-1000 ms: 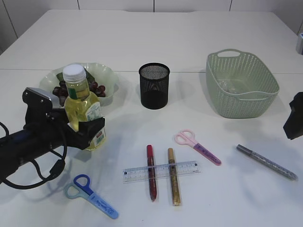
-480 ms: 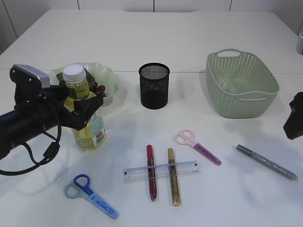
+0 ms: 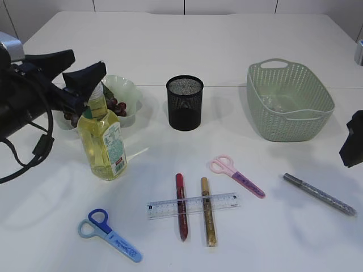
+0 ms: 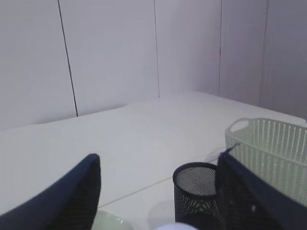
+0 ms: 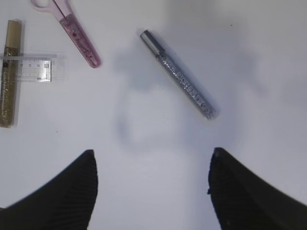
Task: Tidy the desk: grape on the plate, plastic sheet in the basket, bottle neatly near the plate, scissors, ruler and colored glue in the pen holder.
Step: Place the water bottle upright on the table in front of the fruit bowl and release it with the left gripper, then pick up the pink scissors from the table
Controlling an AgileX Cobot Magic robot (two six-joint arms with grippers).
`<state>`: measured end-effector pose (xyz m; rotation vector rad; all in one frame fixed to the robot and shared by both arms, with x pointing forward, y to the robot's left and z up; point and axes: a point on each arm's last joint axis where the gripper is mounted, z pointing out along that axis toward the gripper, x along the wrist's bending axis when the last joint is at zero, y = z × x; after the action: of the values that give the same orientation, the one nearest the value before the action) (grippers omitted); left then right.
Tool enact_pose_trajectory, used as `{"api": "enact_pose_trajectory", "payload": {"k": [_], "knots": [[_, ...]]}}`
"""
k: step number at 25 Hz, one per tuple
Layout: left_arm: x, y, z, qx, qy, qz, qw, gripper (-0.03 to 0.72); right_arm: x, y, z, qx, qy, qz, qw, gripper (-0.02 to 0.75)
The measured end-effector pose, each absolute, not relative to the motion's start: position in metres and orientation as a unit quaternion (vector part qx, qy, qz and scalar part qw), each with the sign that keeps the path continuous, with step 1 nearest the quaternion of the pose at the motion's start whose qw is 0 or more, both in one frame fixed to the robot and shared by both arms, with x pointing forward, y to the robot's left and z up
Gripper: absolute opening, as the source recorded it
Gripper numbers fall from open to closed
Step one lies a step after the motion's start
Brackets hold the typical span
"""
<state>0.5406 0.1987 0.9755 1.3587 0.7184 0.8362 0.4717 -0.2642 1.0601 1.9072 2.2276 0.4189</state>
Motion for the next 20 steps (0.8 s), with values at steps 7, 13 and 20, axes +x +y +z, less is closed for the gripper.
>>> {"api": "enact_pose_trajectory", "payload": {"k": [7,13,20], "knots": [[0.532,0.204,1.001,0.593,0.326,0.377,0.632,0.413,0.472,-0.264,1.06,0.641,0.749,0.141,0.09,0.563],[0.523,0.218,1.015,0.607,0.404,0.378,0.57,0.331,0.471,-0.263,1.06,0.643,0.748,0.144,0.085,0.563],[0.492,0.238,1.019,0.648,0.541,0.306,0.44,0.323,0.471,-0.26,1.06,0.648,0.742,0.156,0.072,0.563]]}}
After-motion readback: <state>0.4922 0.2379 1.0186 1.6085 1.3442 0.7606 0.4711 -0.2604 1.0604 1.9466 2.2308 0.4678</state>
